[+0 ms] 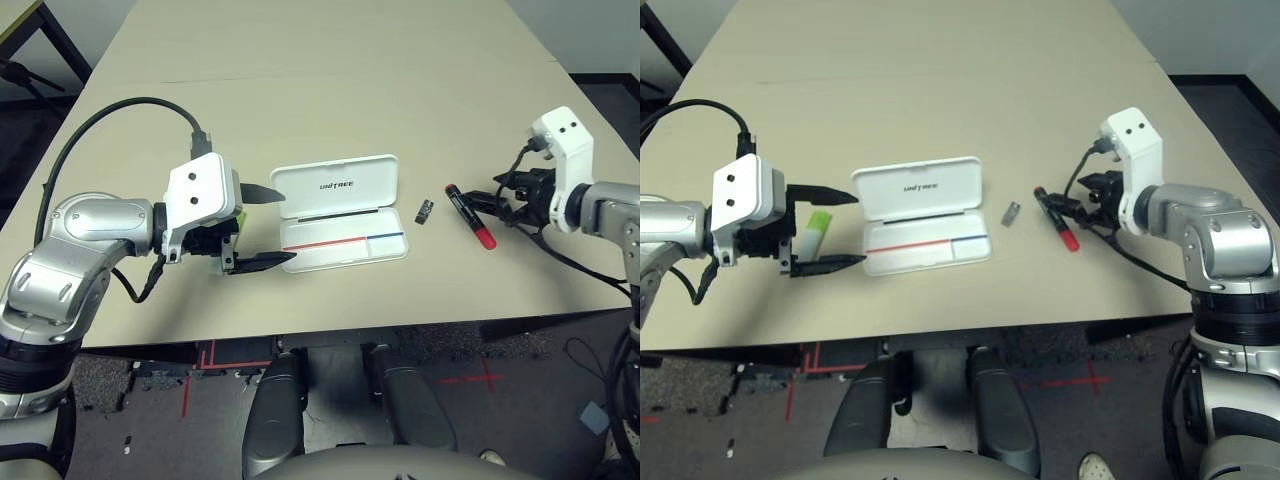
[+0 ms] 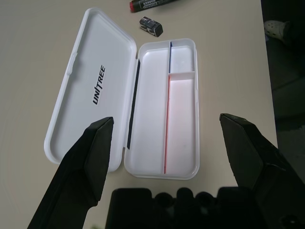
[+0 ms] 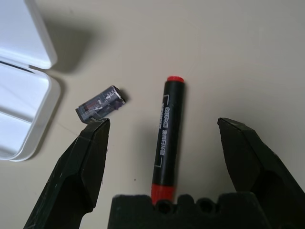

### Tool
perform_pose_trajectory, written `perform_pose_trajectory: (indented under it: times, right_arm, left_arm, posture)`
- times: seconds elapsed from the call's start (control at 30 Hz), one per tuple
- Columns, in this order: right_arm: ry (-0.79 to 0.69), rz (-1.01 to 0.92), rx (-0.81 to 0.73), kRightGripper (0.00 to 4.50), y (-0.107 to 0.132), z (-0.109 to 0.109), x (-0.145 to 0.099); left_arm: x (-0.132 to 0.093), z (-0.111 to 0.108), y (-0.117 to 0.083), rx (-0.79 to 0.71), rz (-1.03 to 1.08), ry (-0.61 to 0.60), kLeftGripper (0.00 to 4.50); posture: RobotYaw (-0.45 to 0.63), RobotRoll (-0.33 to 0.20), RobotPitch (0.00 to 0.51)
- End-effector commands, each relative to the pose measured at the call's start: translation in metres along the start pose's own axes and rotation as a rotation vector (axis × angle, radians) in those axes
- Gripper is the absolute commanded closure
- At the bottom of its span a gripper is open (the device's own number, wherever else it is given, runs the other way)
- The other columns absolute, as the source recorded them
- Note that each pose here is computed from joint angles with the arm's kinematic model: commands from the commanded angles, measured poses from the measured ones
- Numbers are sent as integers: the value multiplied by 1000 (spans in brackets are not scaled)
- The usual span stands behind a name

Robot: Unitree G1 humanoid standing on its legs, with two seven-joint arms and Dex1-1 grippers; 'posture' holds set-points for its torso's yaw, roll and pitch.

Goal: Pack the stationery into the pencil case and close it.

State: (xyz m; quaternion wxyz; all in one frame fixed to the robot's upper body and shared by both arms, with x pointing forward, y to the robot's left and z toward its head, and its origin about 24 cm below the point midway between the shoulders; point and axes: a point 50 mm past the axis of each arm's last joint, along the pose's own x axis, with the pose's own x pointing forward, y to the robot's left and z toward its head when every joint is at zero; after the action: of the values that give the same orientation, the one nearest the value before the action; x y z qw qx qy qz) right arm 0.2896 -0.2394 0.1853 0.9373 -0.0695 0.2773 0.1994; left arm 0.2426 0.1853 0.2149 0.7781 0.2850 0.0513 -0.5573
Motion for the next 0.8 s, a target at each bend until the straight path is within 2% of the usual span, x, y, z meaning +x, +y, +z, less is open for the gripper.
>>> perform_pose_trajectory:
  times: [0.03,0.27,0.57,0.8]
  right_arm:
    - [54,-47,27,0,1,1,-7]
    - [103,-70,39,0,1,-4,0]
    - [171,-57,52,0,0,-18,31]
    - [213,-61,47,0,-4,-28,44]
  left_arm:
    - [-3,9,2,23,-6,-18,22]
    - [-2,12,1,29,-12,-20,22]
    - [-1,16,-2,34,-5,-19,22]
    - [-3,18,-6,30,6,-12,22]
  posture:
    - [-58,0,217]
    - [-46,0,212]
    - [-5,0,212]
    - [17,0,210]
